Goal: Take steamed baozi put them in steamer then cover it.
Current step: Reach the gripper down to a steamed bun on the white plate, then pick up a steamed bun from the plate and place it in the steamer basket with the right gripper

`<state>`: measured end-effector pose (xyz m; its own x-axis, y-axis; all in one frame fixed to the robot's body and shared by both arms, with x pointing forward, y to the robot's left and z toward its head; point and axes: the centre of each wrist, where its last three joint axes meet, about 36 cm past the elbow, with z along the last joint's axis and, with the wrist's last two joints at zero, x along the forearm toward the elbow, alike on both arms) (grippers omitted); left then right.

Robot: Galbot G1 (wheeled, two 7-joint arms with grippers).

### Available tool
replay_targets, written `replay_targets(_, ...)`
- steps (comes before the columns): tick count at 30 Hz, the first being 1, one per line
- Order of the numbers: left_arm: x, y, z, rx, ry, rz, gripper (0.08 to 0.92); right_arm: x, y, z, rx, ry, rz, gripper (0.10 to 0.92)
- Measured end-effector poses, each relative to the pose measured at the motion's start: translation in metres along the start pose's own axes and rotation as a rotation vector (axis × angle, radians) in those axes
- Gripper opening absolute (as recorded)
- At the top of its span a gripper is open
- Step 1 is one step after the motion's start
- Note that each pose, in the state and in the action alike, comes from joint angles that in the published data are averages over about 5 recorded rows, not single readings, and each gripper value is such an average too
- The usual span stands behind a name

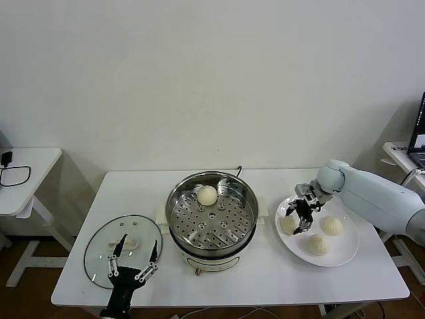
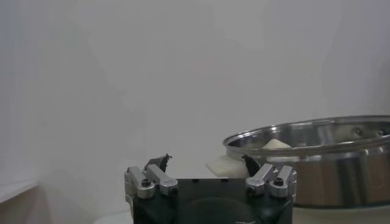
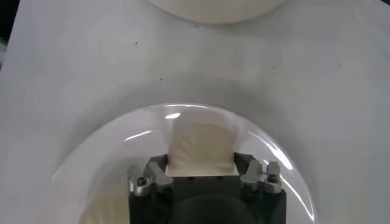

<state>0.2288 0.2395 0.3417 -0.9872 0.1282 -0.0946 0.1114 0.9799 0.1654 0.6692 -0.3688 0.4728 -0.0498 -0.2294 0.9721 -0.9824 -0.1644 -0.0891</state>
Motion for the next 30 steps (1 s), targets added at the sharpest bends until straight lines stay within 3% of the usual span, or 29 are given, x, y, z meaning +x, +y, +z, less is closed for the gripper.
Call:
replay_targets(6, -0.002, 0.003, -0.002, -0.006, -0.008, -0.001, 0.823, 0.031, -0.006, -0.005, 0.015, -0.007, 0.018, 0.677)
replay_targets(13, -0.004, 0.003, -0.005, -0.007, -0.019, 0.006, 0.823, 0.096, -0.029, -0.044, 0.081, -0.023, 0.031, 0.679)
replay_targets(22, -0.005, 0.002, -0.005, -0.005, -0.022, 0.018, 0.823, 0.175, -0.055, -0.163, 0.228, -0.074, 0.019, 0.686)
replay_targets(30, -0.009, 0.001, -0.006, -0.003, -0.029, 0.017, 0.823, 0.178, -0.053, -0.273, 0.328, -0.093, -0.045, 0.679)
